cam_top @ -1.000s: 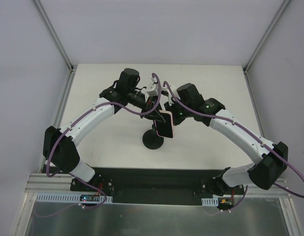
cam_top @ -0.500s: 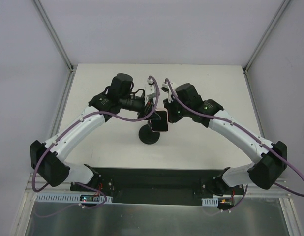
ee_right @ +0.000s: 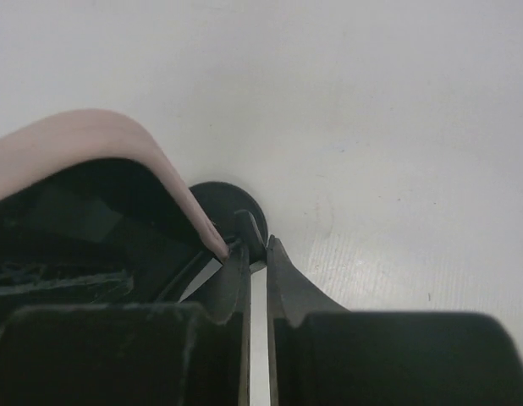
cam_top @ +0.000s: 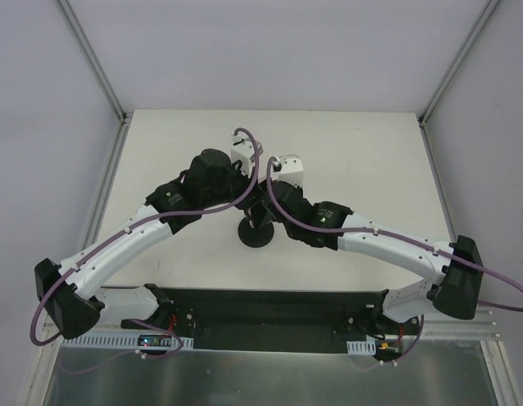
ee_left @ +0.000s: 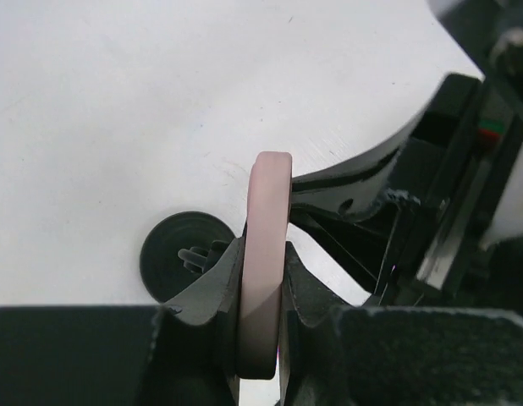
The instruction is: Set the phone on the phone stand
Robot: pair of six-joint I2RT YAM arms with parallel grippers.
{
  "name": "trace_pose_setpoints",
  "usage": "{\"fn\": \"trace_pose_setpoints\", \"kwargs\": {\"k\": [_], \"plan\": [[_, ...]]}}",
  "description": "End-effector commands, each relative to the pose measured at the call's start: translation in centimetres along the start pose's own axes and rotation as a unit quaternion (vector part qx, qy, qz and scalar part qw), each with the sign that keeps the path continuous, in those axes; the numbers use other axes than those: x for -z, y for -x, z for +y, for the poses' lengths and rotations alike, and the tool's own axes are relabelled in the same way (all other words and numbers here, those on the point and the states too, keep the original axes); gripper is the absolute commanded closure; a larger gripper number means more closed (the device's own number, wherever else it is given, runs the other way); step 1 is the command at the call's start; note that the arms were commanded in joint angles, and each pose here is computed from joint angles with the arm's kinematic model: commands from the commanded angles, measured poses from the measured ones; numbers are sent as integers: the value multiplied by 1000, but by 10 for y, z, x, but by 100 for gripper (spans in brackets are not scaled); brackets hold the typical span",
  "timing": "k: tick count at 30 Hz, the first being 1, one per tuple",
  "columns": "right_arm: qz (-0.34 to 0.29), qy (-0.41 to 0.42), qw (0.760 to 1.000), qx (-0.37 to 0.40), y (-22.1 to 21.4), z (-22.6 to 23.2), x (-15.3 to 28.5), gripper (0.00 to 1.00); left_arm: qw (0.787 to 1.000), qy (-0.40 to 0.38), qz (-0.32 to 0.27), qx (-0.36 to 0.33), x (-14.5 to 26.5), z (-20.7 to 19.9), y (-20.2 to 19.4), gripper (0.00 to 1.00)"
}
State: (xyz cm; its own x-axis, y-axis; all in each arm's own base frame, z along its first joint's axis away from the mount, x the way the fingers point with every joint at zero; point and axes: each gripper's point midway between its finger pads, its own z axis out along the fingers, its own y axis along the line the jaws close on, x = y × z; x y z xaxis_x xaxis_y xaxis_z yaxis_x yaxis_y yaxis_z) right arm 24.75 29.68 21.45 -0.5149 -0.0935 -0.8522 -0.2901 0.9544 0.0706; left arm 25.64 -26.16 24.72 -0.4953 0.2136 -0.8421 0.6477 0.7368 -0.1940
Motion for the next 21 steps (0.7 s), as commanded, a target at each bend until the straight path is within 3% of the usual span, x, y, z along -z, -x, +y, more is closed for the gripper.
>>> {"fn": "trace_pose_setpoints", "kwargs": {"k": [1, 3, 7, 14, 21], "plan": [[-85, -28, 992, -91, 43, 6, 49, 100, 906, 420, 45, 20, 23, 160, -41, 100], [-103, -14, 991, -89, 45, 24, 62, 100, 911, 411, 36, 24, 13, 158, -42, 100], [-121, -6, 988, -92, 45, 49, 83, 100, 896, 444, 35, -3, 6, 157, -43, 100], [-114, 0, 988, -100, 32, 65, 104, 100, 938, 347, -5, 26, -14, 130, -38, 100], [-140, -27, 986, -81, 44, 62, 118, 100, 945, 327, -15, 2, -24, 112, -44, 100]]}}
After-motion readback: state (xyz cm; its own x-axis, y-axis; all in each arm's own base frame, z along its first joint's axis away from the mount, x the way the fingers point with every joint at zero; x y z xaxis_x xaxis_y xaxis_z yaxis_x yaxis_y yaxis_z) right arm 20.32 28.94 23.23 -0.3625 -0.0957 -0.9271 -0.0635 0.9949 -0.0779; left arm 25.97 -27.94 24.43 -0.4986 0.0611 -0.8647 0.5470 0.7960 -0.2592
